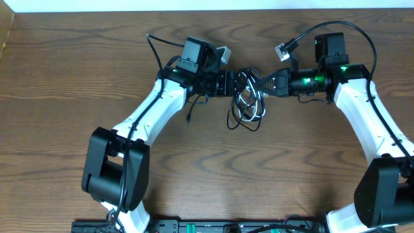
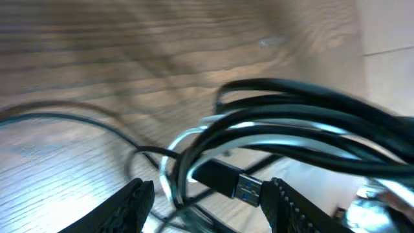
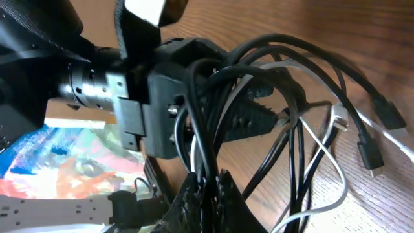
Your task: Untangle cables
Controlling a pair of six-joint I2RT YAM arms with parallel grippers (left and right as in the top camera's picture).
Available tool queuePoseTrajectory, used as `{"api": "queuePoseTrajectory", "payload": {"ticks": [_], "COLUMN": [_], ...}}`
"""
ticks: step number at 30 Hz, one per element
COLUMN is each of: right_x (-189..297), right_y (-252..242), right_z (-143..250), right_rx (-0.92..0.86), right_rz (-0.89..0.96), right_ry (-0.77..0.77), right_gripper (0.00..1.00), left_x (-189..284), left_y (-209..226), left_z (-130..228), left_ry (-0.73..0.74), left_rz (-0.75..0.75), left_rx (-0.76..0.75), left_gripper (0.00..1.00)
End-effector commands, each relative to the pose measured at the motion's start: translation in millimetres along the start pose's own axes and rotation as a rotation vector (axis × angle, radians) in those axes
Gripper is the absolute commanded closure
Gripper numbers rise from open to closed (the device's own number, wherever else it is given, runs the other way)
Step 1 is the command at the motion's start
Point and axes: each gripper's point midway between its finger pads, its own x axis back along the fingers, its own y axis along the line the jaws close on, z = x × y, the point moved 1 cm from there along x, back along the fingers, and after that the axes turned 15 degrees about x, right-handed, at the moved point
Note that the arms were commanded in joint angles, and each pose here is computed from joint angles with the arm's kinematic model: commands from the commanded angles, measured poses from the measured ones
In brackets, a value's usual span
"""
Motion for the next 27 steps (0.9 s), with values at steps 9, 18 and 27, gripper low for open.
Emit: {"api": "queuePoseTrajectory", "payload": {"ticks": [9,18,27], "right_x": [4,4,7], "right_y": [10,3,-84], "right_z": [-8,-8,6], "right_rx": [0.037,0.052,0.023], "right_rz": [-0.034,0.006,0.532], "right_ry": [-0.020,-0.016,0.081], "right_gripper": [0.99,0.99,0.99], "left_x": [-11,-2,47], "left_y": [56,51,55], "left_z": [-8,-15,-21], "left_ry": [-0.105,-0.124,-0.169], "left_rz": [-0.314,-0.305,-0.337], "left_rx": [-0.014,-0.074,-0.020], "left_gripper": [0.42,0.36,0.29]}}
